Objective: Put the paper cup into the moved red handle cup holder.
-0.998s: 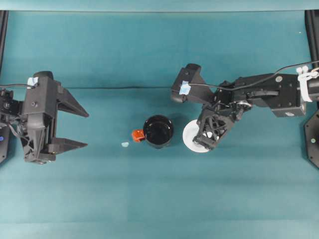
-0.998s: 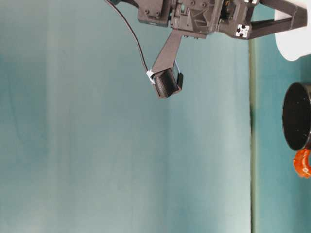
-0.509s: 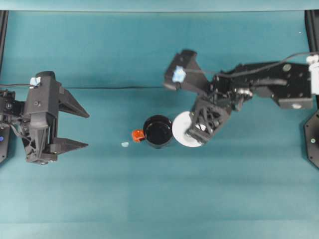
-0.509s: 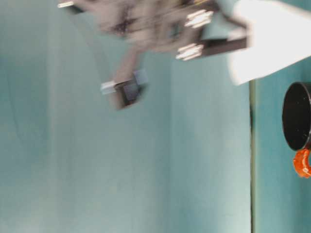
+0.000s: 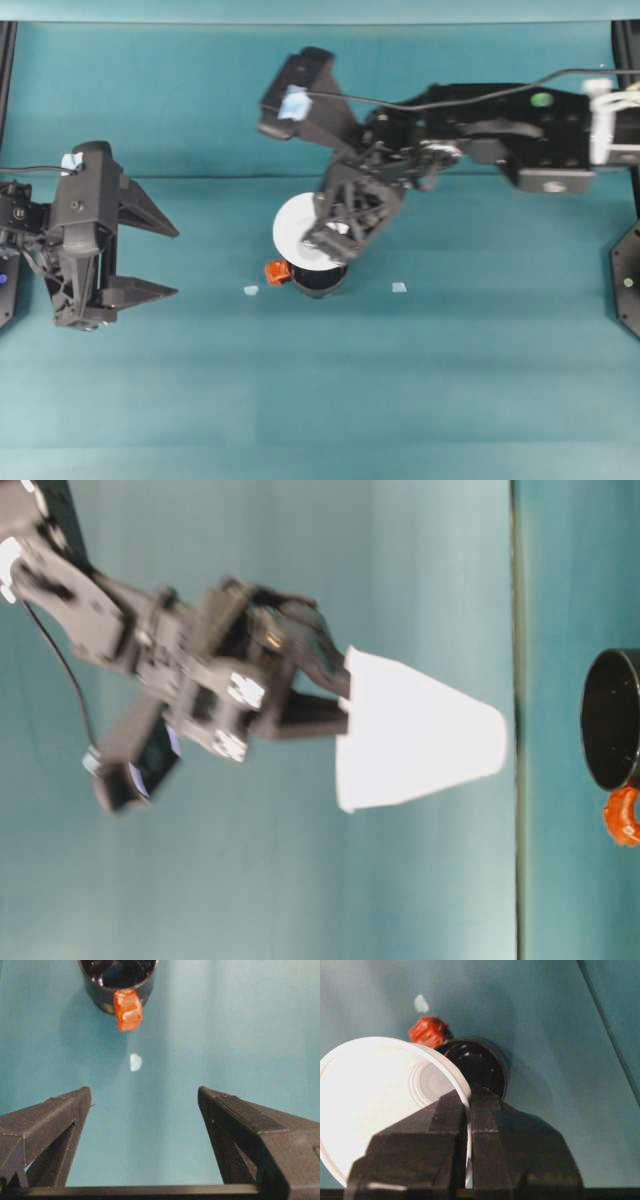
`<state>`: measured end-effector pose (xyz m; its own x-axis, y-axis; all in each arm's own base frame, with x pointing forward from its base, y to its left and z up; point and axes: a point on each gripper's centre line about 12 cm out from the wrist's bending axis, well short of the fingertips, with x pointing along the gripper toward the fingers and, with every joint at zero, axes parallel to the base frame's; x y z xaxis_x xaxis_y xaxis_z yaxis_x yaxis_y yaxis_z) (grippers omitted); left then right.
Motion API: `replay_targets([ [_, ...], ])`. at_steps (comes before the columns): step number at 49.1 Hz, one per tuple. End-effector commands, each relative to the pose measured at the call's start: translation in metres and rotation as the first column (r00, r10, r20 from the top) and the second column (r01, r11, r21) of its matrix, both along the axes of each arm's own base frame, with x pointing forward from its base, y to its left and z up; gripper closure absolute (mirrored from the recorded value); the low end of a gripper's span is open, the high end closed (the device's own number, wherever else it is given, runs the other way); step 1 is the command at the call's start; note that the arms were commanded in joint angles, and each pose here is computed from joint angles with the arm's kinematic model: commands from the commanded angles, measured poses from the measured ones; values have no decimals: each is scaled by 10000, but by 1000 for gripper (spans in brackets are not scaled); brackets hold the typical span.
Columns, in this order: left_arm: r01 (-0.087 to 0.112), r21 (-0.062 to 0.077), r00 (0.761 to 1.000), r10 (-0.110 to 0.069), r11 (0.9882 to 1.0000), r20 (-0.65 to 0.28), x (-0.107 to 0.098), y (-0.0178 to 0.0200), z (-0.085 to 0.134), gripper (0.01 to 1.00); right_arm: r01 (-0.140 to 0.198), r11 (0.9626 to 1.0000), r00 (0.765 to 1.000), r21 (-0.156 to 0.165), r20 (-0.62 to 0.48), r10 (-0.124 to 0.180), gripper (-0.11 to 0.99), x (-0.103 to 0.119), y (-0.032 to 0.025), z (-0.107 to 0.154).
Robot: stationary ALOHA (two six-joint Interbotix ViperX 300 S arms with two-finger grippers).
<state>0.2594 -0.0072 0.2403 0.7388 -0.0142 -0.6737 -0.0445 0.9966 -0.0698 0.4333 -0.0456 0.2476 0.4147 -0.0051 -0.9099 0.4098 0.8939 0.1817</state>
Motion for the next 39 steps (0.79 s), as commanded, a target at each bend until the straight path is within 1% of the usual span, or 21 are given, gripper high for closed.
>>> replay_targets([
  [1,-9,-4,9995,9,10000,307,39,0,87,53,-149,9999,9999,-51,-18,149,986,41,21,-14],
  [2,-5,10,9995,4,10000,308,39,1,87,53,-152,9999,9998,-56,-96,152,986,40,20,-49],
  [4,-24,-3,9996,25,10000,276,34,4,75,53,-181,9998,9996,-40,-233,180,986,40,33,-119],
  [6,-5,11,9996,4,10000,277,34,1,76,53,-177,9998,9990,-18,-416,176,986,35,33,-220],
  [8,-9,-3,9996,9,10000,276,34,0,75,53,-172,9999,9984,-4,-538,172,986,29,33,-302],
  [11,-20,12,9997,20,10000,262,31,5,70,53,-176,9998,9977,8,-660,176,986,23,40,-423],
  [14,-5,12,9997,4,10000,262,35,1,71,53,-226,9997,9969,15,-752,226,986,7,68,-532],
  [16,-20,13,9997,20,10000,231,35,5,62,53,-232,9997,9972,6,-707,232,986,5,74,-577],
  [17,-9,-2,9997,9,10000,230,35,0,62,53,-243,9997,9972,4,-707,243,986,0,81,-604],
  [19,-20,13,9998,20,10000,216,37,5,58,53,-234,9997,9977,-4,-632,233,986,-7,87,-640],
  [21,-24,-1,9998,24,10000,215,37,4,58,53,-199,9998,9985,-31,-513,198,986,-11,78,-662],
  [22,-5,13,9998,4,10000,216,41,1,59,53,-211,9998,9985,-35,-498,209,986,-18,85,-683],
  [24,-9,-1,9998,9,10000,200,43,0,55,53,-190,9998,9988,-37,-452,188,986,-28,86,-704],
  [25,-20,14,9998,20,10000,185,45,5,51,53,-188,9998,9987,-36,-468,186,986,-33,86,-723],
  [27,-9,-1,9998,9,10000,200,52,0,59,53,-167,9999,9988,-40,-453,165,986,-46,80,-752],
  [29,-5,15,9999,4,10000,170,60,0,52,53,-187,9998,9987,-54,-470,184,986,-57,86,-773],
  [30,-30,3,9998,30,10000,185,65,4,55,53,-170,9998,9988,-54,-470,167,986,-62,80,-782],
  [31,-24,1,9999,24,10000,154,66,3,50,53,-199,9998,9986,-57,-501,196,986,-70,87,-795],
  [33,-9,1,9999,9,10000,138,75,-1,45,53,-190,9998,9985,-48,-515,187,986,-79,83,-808],
  [39,-35,19,10000,35,10000,47,104,7,26,53,-166,9998,9991,-60,-393,164,986,-80,82,-822],
])
